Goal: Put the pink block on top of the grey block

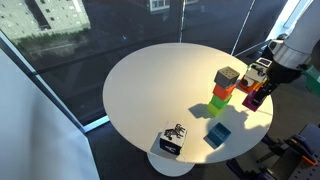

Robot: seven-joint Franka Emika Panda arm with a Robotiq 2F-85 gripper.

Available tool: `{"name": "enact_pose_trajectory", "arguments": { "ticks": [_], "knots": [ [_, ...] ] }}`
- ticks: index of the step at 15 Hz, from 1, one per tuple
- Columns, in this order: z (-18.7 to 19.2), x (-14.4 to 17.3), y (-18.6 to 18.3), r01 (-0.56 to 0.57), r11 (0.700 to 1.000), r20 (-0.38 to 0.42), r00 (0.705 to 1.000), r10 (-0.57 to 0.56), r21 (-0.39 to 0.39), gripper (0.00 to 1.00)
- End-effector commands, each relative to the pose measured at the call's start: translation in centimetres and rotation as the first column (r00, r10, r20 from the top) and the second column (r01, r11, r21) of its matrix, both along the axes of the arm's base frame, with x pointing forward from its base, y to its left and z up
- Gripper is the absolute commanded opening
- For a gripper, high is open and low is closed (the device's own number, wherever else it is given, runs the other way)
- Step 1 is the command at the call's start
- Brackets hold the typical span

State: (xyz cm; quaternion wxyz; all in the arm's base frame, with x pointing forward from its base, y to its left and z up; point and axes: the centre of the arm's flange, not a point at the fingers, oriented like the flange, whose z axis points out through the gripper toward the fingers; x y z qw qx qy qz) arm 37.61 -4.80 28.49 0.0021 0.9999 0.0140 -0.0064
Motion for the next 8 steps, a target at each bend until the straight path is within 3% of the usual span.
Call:
{"name": "enact_pose_trajectory", "arguments": {
  "ticks": [1, 8],
  "knots": [
    [3.2, -1.0, -0.2, 0.003, 1.000, 0.025, 1.000, -0.003, -0.010, 0.32],
    [7.2, -0.9, 0.0, 0.013, 1.000, 0.056, 0.998, -0.013, 0.001, 0.32]
  ]
}}
